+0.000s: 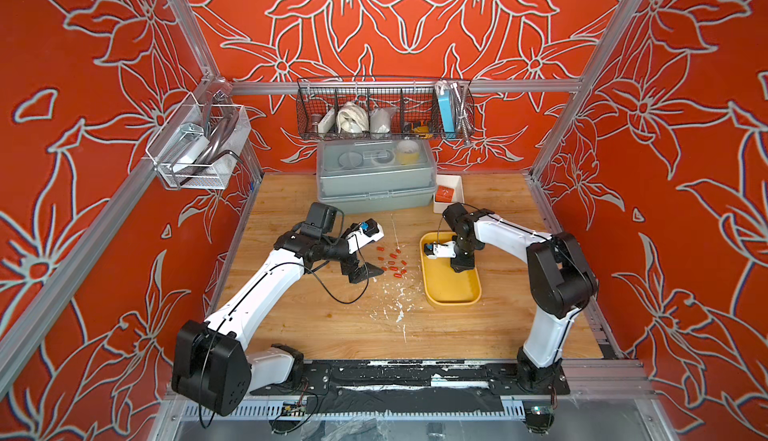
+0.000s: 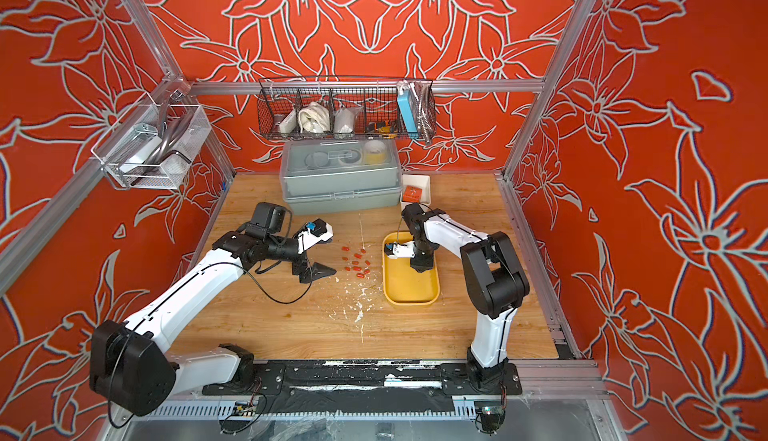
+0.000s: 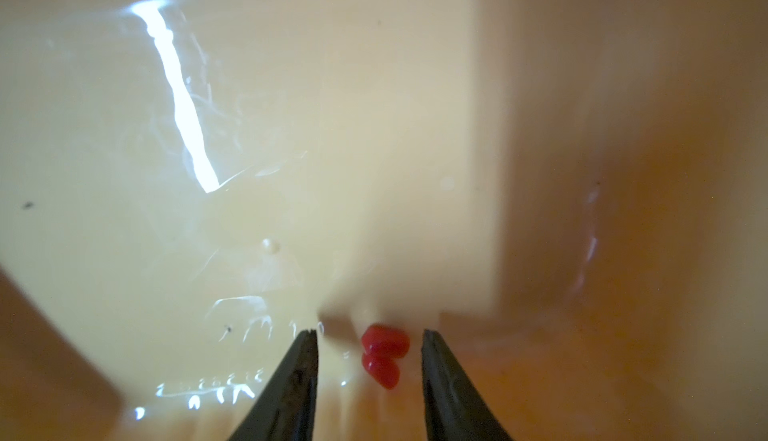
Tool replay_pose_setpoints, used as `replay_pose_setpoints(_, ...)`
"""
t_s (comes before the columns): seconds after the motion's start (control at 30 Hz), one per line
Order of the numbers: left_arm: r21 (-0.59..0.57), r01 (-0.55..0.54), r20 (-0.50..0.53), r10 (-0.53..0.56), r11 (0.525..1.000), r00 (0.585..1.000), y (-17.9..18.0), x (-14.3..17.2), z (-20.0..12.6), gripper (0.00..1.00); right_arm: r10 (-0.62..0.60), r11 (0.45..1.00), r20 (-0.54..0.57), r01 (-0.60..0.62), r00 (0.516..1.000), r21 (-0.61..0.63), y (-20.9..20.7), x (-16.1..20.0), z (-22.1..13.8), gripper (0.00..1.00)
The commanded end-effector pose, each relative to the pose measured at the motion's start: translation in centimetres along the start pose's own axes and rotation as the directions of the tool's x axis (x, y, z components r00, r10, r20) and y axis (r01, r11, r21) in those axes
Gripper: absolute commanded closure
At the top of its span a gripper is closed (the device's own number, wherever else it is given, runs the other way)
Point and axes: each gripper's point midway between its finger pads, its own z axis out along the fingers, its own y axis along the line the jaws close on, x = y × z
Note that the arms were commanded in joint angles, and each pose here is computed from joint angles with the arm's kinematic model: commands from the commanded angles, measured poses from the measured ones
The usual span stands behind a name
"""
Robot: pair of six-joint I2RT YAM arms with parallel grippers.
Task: Take the screw protection sleeves out of the storage box
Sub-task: Pick up the screw protection sleeve from the storage box.
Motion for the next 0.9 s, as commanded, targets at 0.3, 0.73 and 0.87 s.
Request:
replay_pose_setpoints(0.3, 0.013, -0.004, 0.019, 0.004, 1.0, 1.0, -0.7, 0.0, -0.2, 0.02, -0.025, 1.0, -0.043, 0.025, 0.999, 0.011, -0.9, 0.1, 1.5, 0.86)
replay_pose_setpoints(0.73, 0.014, -0.002, 0.019, 0.002, 1.0, 1.0, -0.7, 0.1, -0.2, 0.02, 0.047, 0.999, 0.085, -0.048, 0.995, 0.002, -0.8, -1.9, -0.3, 1.0)
replay_pose_setpoints(0.87, 0.016, 0.0, 0.02, 0.0, 1.0, 1.0, -0.8, 0.2, -0.1, 0.02, 0.103, 0.994, 0.197, -0.095, 0.975, -0.052, -0.1, -3.3, -2.4, 1.0)
